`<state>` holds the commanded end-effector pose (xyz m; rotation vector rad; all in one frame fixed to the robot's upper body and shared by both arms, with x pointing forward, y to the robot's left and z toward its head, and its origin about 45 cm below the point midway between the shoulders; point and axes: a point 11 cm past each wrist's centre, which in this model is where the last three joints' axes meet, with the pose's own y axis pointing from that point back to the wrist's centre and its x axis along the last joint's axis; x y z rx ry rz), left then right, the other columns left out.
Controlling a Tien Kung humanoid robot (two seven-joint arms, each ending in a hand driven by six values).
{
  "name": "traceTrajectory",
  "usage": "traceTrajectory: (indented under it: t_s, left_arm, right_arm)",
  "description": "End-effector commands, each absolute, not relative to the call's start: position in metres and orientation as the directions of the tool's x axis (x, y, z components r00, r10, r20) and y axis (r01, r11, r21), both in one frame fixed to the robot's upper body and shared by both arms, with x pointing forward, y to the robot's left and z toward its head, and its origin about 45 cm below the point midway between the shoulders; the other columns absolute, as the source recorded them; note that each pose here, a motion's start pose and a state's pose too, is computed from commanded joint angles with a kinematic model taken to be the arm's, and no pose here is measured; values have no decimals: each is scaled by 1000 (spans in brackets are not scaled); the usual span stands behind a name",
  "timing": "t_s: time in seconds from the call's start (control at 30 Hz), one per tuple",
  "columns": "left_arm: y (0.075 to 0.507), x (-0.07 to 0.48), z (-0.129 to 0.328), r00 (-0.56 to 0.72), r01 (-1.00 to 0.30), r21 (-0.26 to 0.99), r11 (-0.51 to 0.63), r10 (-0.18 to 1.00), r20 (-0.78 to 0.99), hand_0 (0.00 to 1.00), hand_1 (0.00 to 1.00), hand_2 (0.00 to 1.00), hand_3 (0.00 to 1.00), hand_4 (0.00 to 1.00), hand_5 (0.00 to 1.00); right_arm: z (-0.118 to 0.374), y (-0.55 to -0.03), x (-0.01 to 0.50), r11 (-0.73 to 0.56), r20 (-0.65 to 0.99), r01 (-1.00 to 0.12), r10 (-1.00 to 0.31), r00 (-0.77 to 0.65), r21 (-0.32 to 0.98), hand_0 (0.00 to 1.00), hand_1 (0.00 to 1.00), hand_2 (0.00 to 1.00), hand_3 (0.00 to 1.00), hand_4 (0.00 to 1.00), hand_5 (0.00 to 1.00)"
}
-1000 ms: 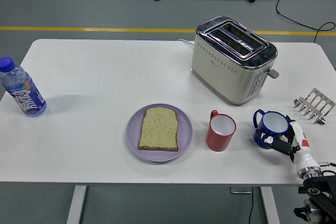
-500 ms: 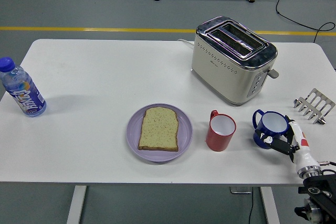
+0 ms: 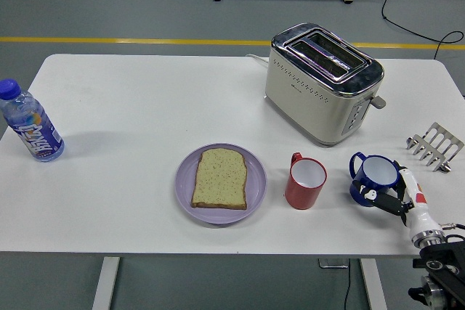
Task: Pick up the cup,pour liquid into bread,place the cup on the desk
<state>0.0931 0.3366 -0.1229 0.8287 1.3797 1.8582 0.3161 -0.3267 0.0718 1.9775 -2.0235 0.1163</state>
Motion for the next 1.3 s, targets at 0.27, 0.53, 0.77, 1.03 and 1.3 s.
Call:
traceTrajectory:
  t_s: [0.27, 0.53, 0.77, 1.03, 1.3]
  left_arm:
    - [337, 93, -123, -567, -138, 967, -213, 817, 100, 690, 756, 773, 611, 396, 998]
    - [337, 92, -123, -567, -136, 968, -212, 818, 100, 690, 756, 773, 611, 396, 998]
    - [337, 92, -123, -570, -139, 967, -213, 816, 98, 690, 756, 773, 611, 396, 998]
    - [337, 93, -123, -572, -141, 967, -212, 814, 95, 690, 756, 773, 611, 396, 998]
    - [337, 93, -123, -574, -142, 967, -212, 814, 94, 690, 756, 773, 611, 396, 998]
  right_arm:
    - [69, -328, 314, 47, 291, -985, -957, 3, 165, 579, 518, 649, 648, 737, 2]
    - [69, -328, 314, 44, 301, -985, -954, 8, 167, 616, 568, 693, 702, 766, 2]
    - [70, -328, 315, 46, 305, -986, -952, 5, 162, 674, 606, 756, 769, 822, 2]
    - [71, -327, 316, 41, 301, -986, -953, 9, 159, 770, 687, 841, 850, 895, 5]
    - [72, -325, 316, 32, 297, -987, -955, 16, 157, 801, 713, 864, 876, 901, 13]
